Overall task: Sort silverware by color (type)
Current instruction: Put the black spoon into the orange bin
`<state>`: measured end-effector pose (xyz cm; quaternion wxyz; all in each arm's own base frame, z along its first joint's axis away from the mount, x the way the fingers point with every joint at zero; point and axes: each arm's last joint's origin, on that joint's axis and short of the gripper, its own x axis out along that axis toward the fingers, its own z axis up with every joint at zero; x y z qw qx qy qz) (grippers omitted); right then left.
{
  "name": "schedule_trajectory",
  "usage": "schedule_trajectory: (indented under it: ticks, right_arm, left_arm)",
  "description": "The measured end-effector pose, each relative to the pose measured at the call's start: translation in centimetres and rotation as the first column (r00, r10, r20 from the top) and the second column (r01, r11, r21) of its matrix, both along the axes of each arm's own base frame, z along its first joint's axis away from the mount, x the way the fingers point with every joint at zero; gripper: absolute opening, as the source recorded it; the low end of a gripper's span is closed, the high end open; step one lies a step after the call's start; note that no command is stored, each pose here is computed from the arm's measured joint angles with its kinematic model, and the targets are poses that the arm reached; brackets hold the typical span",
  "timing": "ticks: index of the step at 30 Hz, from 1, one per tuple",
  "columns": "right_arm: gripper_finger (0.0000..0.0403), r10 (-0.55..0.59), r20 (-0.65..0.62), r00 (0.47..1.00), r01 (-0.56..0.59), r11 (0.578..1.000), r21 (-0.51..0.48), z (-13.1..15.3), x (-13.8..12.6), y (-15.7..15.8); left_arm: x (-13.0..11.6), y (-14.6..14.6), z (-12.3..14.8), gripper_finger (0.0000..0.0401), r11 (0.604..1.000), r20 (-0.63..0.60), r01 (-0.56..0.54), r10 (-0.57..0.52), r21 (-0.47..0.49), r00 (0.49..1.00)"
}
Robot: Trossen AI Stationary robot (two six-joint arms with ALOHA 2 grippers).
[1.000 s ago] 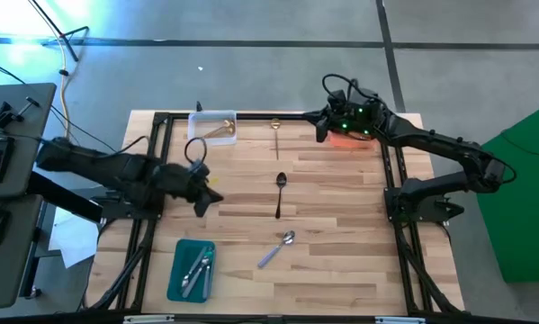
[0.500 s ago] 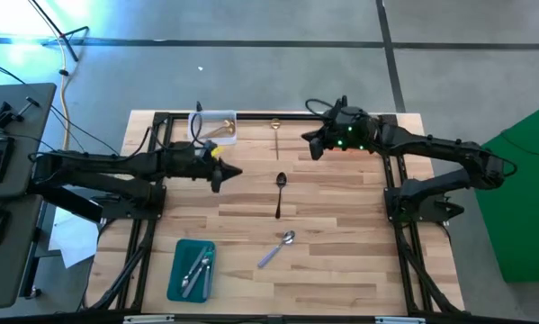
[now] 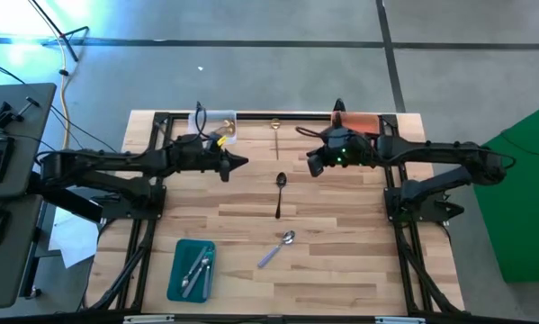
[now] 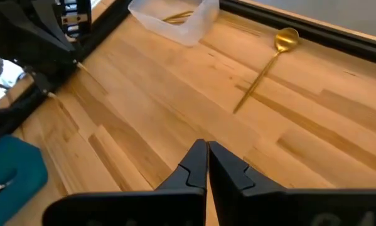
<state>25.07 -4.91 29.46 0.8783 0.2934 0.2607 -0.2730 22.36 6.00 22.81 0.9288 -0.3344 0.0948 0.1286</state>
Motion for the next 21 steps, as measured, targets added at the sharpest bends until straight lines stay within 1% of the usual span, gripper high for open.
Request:
schedule_trajectory:
  ticks: [2, 4, 6, 9, 12, 19, 21]
  right_arm:
    - [0.0000, 0.001, -0.012, 1.000, -0.001, 1.000, 0.002, -0.1, 0.0, 0.3]
    - [0.0000, -0.025, -0.023, 0.999, 0.025, 1.000, 0.007, -0.4, 0.1, 0.6]
    - [0.0001, -0.033, -0.042, 0.999, 0.033, 0.999, 0.016, -0.8, 0.3, 0.9]
    - [0.0011, -0.037, -0.069, 0.997, 0.040, 0.998, 0.042, -1.7, 1.1, 1.3]
    - [0.0035, -0.041, -0.103, 0.994, 0.049, 0.996, 0.073, -2.9, 2.1, 1.8]
    - [0.0113, -0.052, -0.176, 0.983, 0.079, 0.985, 0.151, -5.8, 4.0, 2.9]
    - [0.0132, -0.056, -0.189, 0.980, 0.088, 0.982, 0.164, -6.5, 4.4, 3.1]
  left_arm:
    - [0.1, 0.1, -0.3, 0.0000, 1.000, -0.010, 0.009, -0.009, -0.006, 1.000]
    - [0.3, 0.1, -0.4, 0.0000, 1.000, -0.016, 0.009, -0.009, -0.008, 1.000]
    - [0.4, 0.2, -0.4, 0.0000, 1.000, 0.000, 0.010, -0.010, -0.003, 1.000]
    - [0.5, 0.2, -0.3, 0.0000, 1.000, 0.009, 0.013, -0.013, 0.009, 1.000]
    - [0.4, 0.5, -0.3, 0.0000, 1.000, 0.004, 0.005, -0.005, 0.020, 1.000]
    - [0.2, 1.3, -0.3, 0.0000, 0.999, 0.004, -0.031, 0.031, 0.026, 1.000]
    - [0.1, 1.5, -0.3, 0.0000, 0.999, 0.003, -0.023, 0.023, 0.034, 1.000]
